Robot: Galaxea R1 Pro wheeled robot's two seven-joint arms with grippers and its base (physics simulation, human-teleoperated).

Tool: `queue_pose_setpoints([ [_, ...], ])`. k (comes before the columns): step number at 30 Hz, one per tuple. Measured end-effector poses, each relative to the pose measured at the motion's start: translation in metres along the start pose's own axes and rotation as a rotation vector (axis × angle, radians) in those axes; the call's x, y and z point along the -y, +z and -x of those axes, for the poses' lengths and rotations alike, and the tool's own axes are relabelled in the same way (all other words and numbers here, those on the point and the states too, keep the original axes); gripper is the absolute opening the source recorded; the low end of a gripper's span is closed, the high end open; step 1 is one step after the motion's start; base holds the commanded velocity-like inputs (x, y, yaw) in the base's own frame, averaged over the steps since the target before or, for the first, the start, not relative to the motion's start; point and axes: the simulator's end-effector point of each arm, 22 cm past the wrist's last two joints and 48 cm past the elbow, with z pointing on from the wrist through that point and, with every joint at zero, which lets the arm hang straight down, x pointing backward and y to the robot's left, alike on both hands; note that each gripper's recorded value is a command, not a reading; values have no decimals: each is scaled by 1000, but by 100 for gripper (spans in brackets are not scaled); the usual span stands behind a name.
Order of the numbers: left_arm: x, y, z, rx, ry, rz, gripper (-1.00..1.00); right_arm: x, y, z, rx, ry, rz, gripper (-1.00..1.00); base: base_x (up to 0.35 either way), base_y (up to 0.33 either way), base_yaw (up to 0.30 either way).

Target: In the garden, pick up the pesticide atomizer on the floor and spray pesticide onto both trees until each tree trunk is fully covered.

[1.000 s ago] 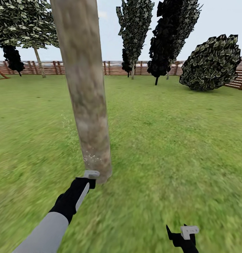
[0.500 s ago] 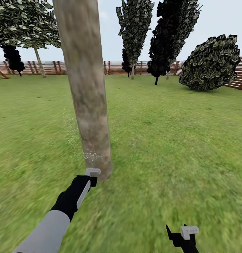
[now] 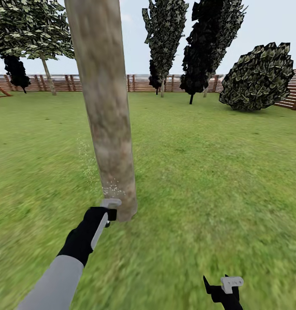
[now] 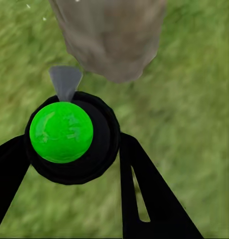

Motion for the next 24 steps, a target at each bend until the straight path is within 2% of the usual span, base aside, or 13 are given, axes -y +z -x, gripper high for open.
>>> queue_pose_setpoints([
  [1, 12, -4, -1, -18, 2, -19, -100, 0, 0, 0, 0, 0, 0, 100, 0, 0, 0],
  [2, 15, -12, 9, -10, 4, -24, -100, 0, 0, 0, 0, 0, 0, 100, 0, 0, 0],
  [5, 11, -26, 20, -3, 9, -19, -100, 0, 0, 0, 0, 0, 0, 100, 0, 0, 0],
  [7, -12, -32, 29, 10, 5, 15, -100, 0, 0, 0, 0, 0, 0, 100, 0, 0, 0],
  [8, -41, -29, 29, 9, -16, 42, -100, 0, 0, 0, 0, 0, 0, 100, 0, 0, 0],
  [9, -48, -30, 29, 9, -5, 62, -100, 0, 0, 0, 0, 0, 0, 100, 0, 0, 0],
  [13, -11, -36, 32, 3, -16, -7, -100, 0, 0, 0, 0, 0, 0, 100, 0, 0, 0],
  [15, 0, -46, 43, 23, -18, -24, -100, 0, 0, 0, 0, 0, 0, 100, 0, 0, 0],
  [19, -5, -54, 52, 48, -22, -18, -100, 0, 0, 0, 0, 0, 0, 100, 0, 0, 0],
  [22, -24, -53, 54, 52, -19, 16, -100, 0, 0, 0, 0, 0, 0, 100, 0, 0, 0],
  [24, -26, -54, 55, 57, -22, 14, -100, 0, 0, 0, 0, 0, 0, 100, 0, 0, 0],
])
